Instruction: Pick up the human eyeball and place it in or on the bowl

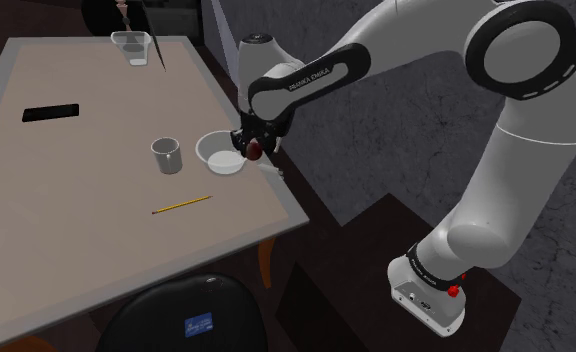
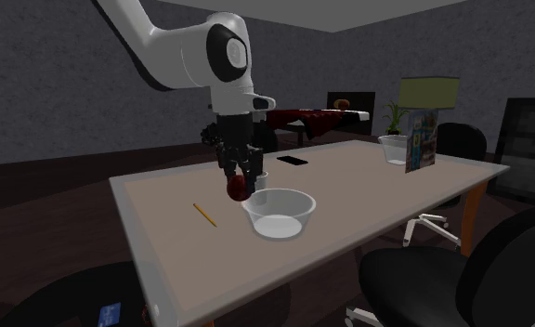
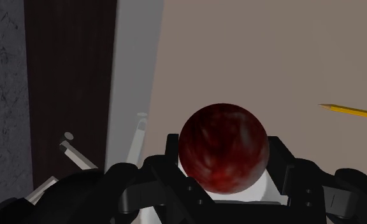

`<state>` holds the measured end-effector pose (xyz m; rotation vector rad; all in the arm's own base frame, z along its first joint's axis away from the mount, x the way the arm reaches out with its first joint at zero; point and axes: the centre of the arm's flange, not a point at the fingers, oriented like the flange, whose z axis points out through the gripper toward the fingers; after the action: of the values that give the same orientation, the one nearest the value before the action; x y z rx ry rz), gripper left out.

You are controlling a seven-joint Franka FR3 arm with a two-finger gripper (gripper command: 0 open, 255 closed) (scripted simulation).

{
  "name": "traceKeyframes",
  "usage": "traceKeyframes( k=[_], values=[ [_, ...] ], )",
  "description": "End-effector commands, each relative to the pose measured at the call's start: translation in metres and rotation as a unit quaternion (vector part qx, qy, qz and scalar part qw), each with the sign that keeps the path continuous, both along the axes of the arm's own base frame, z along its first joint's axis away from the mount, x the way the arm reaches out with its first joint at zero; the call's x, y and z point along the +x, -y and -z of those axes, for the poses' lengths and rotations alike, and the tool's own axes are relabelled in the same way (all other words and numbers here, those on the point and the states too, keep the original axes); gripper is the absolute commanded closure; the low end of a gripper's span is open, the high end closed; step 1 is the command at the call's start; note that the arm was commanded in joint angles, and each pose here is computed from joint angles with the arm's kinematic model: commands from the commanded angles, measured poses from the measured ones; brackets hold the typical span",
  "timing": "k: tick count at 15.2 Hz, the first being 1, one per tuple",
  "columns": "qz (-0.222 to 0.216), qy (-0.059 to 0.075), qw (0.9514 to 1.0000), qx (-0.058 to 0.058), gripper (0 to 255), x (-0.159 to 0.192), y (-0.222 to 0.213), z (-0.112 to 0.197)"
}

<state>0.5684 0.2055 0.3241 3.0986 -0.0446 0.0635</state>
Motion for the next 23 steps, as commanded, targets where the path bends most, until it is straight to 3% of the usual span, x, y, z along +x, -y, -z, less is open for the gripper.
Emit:
traceKeyframes(
  k=[1,2,13,23],
  values=[
    [0.000,0.000,1.0000,0.000,255,0.000,0.000,-0.011],
    [0.000,0.000,1.0000,0.000,255,0.000,0.000,-0.015],
    [0.000,0.000,1.0000,0.000,255,0.143,-0.019,-0.019],
    [0.000,0.000,1.0000,0.000,255,0.149,-0.020,0.028]
  ],
)
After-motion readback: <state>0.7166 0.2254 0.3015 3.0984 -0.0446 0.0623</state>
